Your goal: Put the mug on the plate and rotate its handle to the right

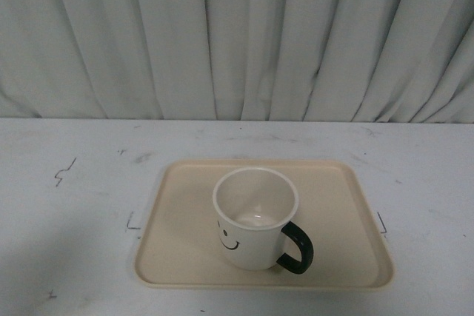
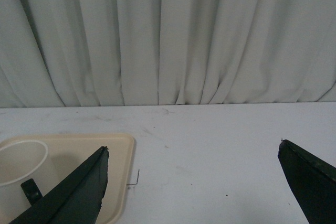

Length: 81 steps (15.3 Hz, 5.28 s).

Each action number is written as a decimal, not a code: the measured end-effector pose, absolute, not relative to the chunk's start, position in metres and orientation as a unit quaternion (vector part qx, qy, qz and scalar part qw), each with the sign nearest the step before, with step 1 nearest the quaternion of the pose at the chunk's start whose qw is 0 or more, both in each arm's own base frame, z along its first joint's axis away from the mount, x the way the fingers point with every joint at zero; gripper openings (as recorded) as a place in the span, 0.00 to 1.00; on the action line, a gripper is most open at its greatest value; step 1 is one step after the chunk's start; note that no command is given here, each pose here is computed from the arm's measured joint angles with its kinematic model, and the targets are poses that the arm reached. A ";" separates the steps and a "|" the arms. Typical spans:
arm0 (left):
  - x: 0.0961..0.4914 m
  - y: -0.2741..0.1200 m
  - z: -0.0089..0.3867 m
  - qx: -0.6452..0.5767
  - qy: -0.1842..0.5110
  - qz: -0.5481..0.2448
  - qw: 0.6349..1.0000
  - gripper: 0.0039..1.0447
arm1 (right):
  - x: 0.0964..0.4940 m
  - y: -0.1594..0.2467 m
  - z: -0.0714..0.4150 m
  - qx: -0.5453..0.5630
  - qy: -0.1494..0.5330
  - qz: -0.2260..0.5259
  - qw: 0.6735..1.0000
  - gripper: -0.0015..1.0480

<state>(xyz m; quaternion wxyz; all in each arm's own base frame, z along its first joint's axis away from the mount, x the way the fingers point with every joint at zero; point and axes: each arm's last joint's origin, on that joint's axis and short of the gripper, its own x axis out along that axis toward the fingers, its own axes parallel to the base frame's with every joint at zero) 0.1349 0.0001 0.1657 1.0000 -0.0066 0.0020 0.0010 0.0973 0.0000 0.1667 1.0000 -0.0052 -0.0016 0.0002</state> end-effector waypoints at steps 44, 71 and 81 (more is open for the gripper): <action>0.098 0.000 0.166 -0.005 0.001 -0.001 1.000 0.94 | 0.341 0.130 0.183 -0.099 0.470 0.302 0.824 0.94; 0.098 0.000 0.166 -0.005 0.002 -0.001 1.000 0.94 | 0.387 0.171 0.161 -0.223 0.531 0.272 0.771 0.03; 0.098 0.000 0.166 -0.005 0.002 -0.001 1.000 0.94 | 0.386 0.180 0.146 -0.323 0.485 0.345 0.736 0.17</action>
